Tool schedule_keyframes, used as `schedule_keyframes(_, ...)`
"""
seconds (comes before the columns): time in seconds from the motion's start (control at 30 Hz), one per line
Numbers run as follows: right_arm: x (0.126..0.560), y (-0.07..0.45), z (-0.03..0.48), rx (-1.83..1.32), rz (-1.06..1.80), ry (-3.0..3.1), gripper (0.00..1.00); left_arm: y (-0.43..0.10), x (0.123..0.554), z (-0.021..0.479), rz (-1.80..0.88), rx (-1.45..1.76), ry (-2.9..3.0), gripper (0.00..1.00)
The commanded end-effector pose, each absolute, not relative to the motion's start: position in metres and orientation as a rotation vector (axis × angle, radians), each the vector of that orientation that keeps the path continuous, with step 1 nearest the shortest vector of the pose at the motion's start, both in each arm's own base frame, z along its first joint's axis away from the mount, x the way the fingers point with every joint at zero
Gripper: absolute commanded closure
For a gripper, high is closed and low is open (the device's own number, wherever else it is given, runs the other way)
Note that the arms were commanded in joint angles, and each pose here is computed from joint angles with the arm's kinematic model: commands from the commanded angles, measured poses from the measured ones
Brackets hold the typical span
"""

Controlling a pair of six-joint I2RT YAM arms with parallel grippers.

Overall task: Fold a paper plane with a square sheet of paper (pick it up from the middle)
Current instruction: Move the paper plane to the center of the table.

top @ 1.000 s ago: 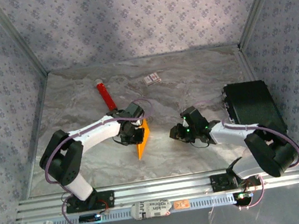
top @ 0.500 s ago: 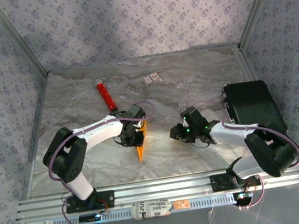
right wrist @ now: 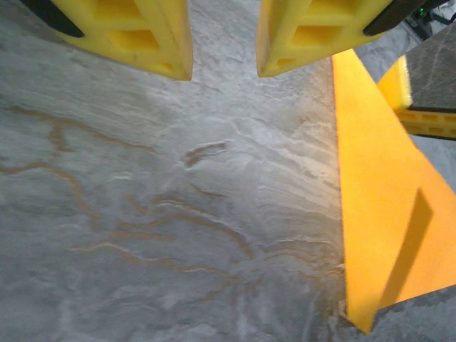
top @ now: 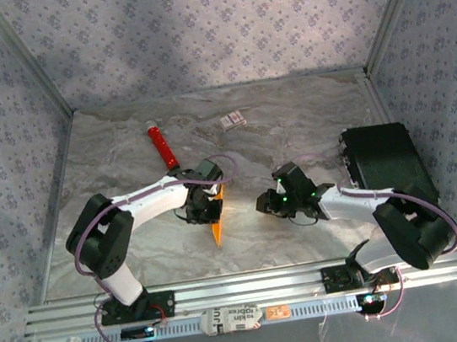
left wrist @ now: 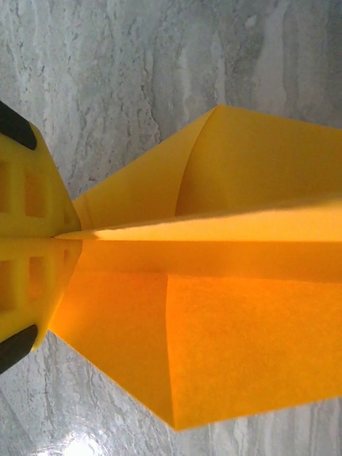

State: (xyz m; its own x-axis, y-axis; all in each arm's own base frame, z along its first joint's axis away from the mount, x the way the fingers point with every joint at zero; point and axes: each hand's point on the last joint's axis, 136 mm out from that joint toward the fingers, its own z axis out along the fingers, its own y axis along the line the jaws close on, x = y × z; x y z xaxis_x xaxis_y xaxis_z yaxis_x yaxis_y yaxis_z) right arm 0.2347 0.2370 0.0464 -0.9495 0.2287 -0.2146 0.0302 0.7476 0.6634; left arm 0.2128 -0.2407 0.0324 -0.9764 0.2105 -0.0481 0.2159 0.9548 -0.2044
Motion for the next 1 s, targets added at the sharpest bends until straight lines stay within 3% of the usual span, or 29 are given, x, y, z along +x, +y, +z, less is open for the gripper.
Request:
schedule_keyframes(0.0,0.244,0.259,0.067,0.132,1.097,2.602,0.68,-0.252,0.218,0.049,-0.408,0.334,3.024,1.0)
schedule_keyframes(0.33,0.259,0.304,0.085,0.097,1.23,2.535,0.64,-0.256,0.221,0.059,-0.458,0.318,2.982,1.0)
schedule_keyframes(0.67,0.273,0.327,0.066,0.111,1.249,2.571,0.64,-0.257,0.217,0.055,-0.475,0.323,2.995,1.0)
schedule_keyframes(0.77,0.276,0.329,0.059,0.112,1.249,2.58,0.67,-0.258,0.217,0.055,-0.475,0.325,2.996,0.99)
schedule_keyframes(0.97,0.275,0.329,0.046,0.12,1.256,2.607,0.83,-0.259,0.217,0.05,-0.477,0.319,3.009,0.93)
